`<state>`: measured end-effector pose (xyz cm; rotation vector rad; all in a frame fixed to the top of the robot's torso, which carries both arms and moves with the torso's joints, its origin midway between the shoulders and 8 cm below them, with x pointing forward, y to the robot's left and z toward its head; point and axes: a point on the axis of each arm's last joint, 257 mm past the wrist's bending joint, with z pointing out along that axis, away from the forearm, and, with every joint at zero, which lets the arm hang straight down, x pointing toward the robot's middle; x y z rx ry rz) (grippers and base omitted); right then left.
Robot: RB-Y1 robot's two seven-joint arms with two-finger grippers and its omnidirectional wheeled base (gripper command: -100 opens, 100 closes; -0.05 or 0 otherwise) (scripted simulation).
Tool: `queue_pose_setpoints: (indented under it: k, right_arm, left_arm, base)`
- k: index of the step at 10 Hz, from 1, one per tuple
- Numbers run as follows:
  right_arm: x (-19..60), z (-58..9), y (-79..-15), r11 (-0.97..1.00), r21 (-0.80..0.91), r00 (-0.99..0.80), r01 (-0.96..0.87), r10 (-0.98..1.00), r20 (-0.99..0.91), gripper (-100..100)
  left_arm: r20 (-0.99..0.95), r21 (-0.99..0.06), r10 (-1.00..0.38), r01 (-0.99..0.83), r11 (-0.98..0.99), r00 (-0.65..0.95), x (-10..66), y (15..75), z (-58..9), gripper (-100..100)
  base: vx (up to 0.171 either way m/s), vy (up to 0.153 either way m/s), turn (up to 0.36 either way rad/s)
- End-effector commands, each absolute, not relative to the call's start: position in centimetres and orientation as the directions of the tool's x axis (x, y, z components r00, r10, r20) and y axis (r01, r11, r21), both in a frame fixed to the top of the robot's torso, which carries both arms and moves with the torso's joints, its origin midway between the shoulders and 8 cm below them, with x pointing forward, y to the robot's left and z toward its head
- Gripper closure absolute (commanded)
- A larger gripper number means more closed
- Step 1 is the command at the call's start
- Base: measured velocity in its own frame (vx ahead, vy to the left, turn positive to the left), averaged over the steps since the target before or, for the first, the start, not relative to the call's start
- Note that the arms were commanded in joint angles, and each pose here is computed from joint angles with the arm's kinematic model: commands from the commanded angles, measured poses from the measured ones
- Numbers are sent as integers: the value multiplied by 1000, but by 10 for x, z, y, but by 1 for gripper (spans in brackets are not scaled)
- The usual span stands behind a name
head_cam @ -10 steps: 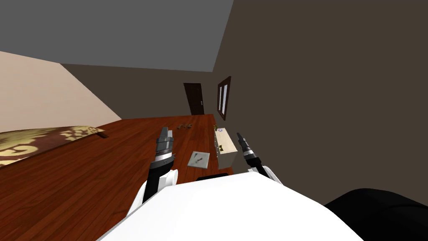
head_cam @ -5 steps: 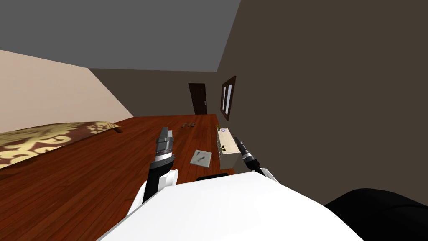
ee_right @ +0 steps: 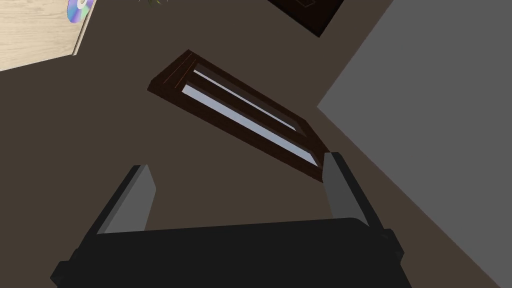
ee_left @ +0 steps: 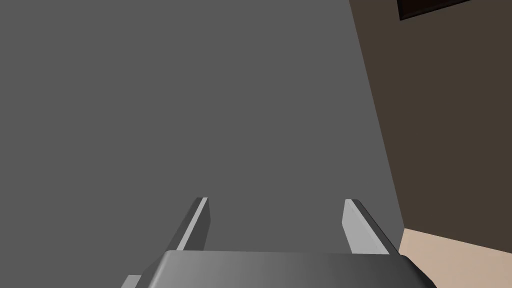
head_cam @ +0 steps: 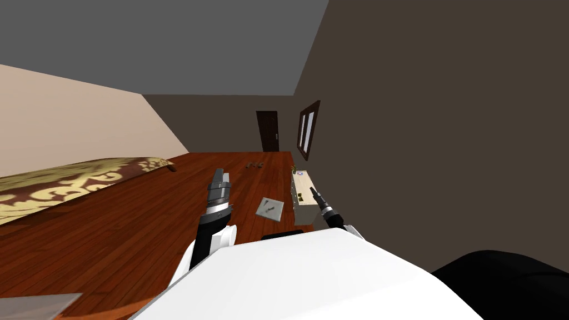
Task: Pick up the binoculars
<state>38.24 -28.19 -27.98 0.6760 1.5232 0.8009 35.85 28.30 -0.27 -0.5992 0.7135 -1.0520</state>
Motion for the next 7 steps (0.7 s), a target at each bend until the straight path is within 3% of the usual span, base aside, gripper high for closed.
queue_pose_setpoints:
  k: [1,7]
  right_arm:
    - [376,-307,-282,619,786,-148,8,778,-611,-100]
    - [353,-383,-292,706,698,-281,119,698,-658,-100]
  left_arm:
    - [-234,-738,-919,558,380,317,359,283,-3,0]
    - [-234,-738,-919,558,380,317,359,283,-3,0]
  base:
    - [-6,19,187]
    - [-12,23,142]
